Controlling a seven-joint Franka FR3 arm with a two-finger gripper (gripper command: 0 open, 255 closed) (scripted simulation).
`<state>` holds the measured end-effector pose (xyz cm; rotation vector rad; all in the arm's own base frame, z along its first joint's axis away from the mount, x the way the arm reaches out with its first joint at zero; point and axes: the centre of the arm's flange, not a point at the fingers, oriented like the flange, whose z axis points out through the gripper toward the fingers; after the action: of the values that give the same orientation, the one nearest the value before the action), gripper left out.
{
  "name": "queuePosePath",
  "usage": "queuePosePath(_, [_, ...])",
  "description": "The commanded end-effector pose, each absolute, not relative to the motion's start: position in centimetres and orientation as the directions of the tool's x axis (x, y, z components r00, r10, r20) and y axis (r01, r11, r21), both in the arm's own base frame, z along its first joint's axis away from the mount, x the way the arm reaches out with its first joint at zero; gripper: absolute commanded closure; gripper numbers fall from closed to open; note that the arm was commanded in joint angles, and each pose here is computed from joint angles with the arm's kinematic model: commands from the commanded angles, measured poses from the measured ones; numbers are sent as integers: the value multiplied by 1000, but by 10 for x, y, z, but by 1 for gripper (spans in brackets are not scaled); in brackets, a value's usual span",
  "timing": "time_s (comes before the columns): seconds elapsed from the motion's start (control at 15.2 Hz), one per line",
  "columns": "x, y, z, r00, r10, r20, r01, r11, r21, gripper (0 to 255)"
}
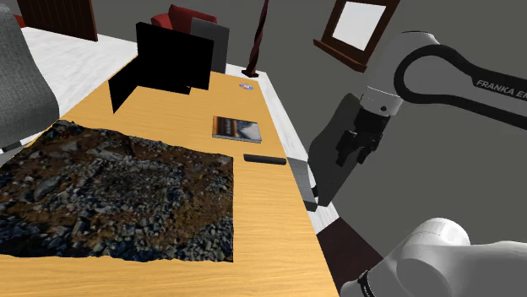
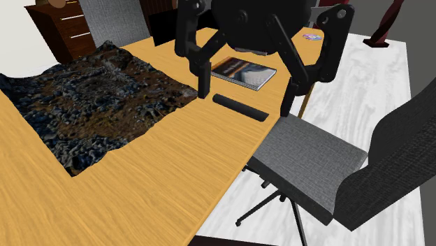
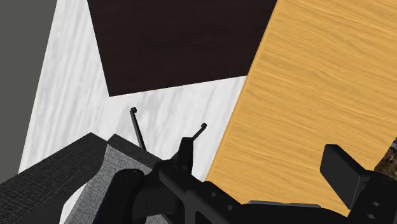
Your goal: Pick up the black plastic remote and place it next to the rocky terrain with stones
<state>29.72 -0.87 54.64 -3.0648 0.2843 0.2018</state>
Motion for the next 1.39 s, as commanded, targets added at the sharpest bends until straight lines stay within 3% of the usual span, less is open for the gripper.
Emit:
queuePosePath(0.0, [297, -9, 546, 974, -179, -135, -187, -981, -45, 0])
queuePosePath(0.66, [392, -36, 475, 974, 215, -70, 214, -977, -23, 0])
queuePosePath(1.32, [495, -24, 410, 816, 578, -19, 579, -815, 23, 0])
